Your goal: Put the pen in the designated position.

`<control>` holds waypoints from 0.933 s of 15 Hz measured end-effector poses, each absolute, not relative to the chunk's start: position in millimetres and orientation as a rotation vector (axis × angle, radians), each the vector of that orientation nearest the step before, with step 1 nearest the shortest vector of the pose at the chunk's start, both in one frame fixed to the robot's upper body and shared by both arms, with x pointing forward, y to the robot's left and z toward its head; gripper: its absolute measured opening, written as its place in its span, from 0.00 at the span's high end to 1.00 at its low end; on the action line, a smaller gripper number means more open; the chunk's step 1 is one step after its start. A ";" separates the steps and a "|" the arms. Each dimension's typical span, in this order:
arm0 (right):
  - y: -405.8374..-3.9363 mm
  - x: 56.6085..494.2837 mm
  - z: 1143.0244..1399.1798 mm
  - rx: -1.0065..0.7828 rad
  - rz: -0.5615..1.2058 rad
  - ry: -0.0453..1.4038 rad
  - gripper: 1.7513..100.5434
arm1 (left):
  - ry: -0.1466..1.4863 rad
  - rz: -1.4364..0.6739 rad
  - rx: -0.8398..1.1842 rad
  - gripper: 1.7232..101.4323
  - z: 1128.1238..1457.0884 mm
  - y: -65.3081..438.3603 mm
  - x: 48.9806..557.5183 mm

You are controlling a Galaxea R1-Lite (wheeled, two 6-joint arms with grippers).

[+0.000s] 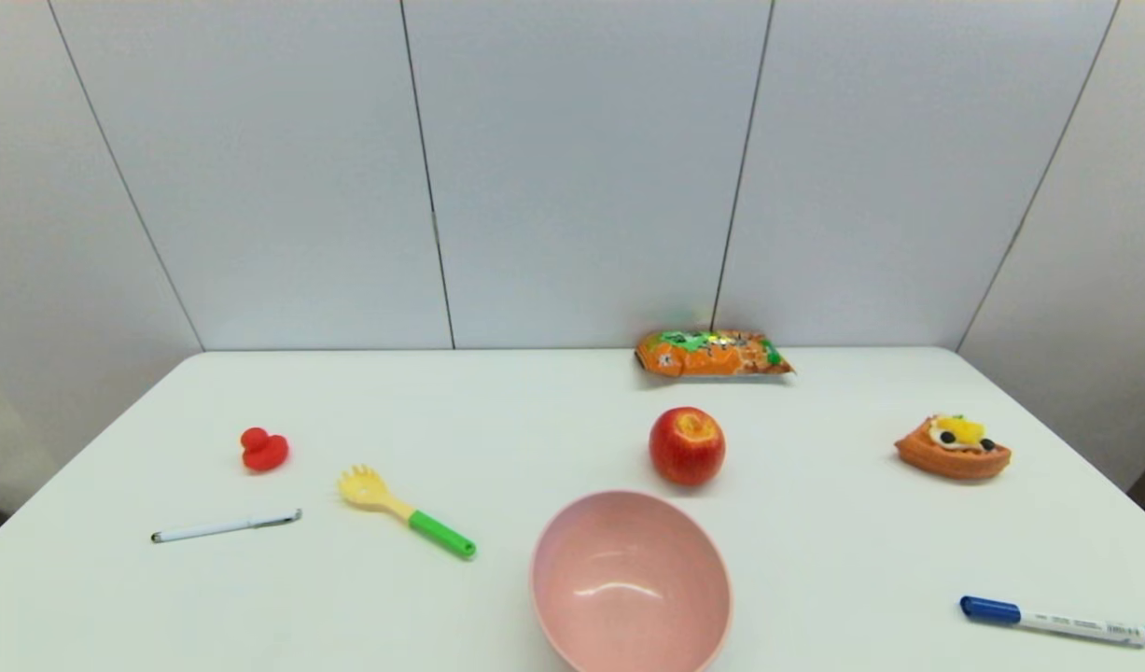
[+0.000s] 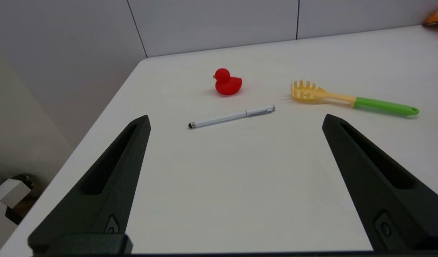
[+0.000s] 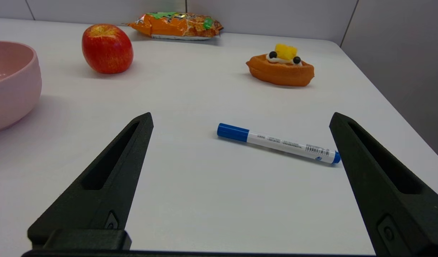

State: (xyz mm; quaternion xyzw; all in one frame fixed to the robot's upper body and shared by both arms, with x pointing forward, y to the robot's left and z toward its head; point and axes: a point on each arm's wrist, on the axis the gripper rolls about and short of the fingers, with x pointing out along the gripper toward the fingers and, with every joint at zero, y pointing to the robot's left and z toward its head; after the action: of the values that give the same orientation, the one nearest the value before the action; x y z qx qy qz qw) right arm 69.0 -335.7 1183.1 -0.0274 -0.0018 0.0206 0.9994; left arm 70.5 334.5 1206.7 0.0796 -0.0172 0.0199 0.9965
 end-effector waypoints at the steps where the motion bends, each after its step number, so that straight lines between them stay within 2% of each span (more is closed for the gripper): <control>1: -335.7 69.0 1183.1 -0.055 0.041 -0.004 0.03 | -0.041 0.039 0.159 0.04 1199.6 334.4 70.1; 9: -335.7 69.0 1183.2 -0.055 0.041 -0.004 0.03 | -0.026 -0.019 0.125 0.04 1185.2 333.1 69.0; 14: -335.7 69.0 1183.1 -0.055 0.041 -0.004 0.03 | -0.003 0.016 -0.048 0.04 1182.6 333.9 69.0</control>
State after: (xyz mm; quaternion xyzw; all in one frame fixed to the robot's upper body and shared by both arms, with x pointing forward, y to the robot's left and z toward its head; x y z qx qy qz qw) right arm 69.0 -335.7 1183.1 -0.0274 -0.0018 0.0205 0.9994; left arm 69.0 333.9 1182.6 -0.0239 -0.0013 0.0080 0.9997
